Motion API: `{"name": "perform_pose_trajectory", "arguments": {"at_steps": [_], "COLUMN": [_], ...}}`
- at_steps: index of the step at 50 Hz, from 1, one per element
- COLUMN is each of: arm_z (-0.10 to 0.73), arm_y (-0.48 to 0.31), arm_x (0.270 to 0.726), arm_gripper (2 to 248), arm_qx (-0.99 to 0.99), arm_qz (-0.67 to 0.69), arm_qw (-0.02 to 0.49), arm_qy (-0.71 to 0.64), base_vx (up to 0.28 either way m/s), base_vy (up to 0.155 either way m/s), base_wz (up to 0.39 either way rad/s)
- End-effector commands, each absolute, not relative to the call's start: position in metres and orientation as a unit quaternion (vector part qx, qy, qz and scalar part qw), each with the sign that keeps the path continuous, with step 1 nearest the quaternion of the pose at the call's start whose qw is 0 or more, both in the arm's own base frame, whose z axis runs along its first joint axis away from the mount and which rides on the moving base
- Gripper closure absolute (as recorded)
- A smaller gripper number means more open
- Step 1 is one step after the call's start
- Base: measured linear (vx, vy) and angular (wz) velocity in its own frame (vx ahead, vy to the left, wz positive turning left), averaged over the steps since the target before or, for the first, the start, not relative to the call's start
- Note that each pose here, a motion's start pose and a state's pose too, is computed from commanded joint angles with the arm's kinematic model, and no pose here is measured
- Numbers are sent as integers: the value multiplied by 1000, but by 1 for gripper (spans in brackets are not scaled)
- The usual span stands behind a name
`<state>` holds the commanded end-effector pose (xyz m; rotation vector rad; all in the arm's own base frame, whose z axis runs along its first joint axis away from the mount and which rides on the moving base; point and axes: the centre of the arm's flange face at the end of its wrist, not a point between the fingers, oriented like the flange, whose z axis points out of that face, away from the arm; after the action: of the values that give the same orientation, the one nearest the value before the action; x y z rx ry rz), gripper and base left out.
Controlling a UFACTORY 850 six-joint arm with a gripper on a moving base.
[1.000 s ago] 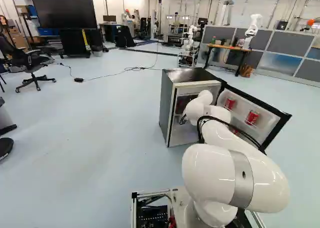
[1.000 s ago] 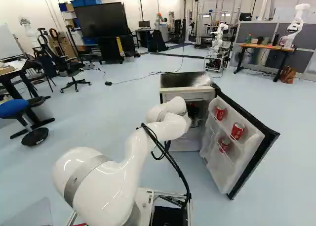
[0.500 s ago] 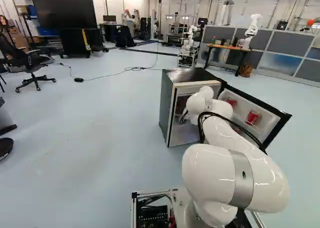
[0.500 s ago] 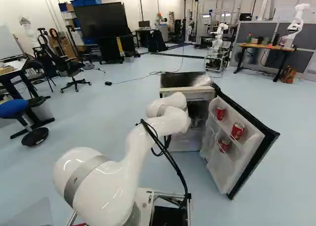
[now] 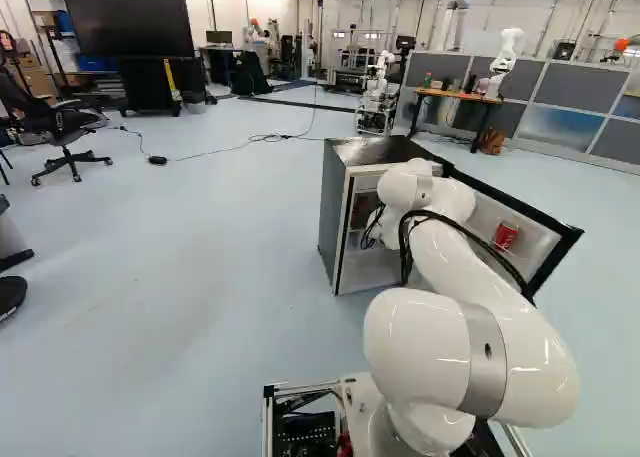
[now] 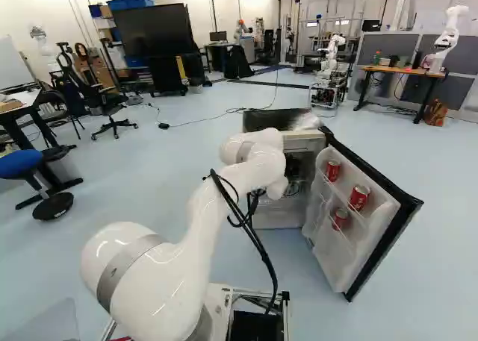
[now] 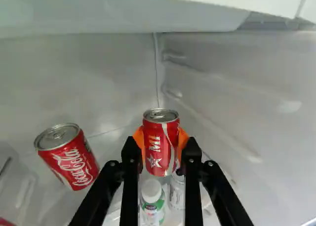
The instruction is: Grab a drink from the fridge
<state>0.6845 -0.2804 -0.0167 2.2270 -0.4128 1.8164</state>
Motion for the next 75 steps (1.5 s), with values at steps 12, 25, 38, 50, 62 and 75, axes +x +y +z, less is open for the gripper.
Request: {"name": "perform_pose_trajectory", "arguments": {"at_steps": [12,25,38,50,62,75], "arm_z": [-6,4,13,22,43,68], "arm_y": [-274,-267,-260,-253,-245,-237], "arm_x": [664,641,618,596,575,550], "arm_gripper": [162,162,162,162,162,162], "arm_qx": [777,792,805,815,823,830], "arm_qz": [601,582,563,547,534,523], "arm_qw": [116,112,109,107,105,103], "arm_qy": [-146,-150,-154,-158,-160,-163], "base_vx": [0,0,0,0,0,0], "base_vy": [0,0,0,0,0,0], "base_wz": [0,0,0,0,0,0]}}
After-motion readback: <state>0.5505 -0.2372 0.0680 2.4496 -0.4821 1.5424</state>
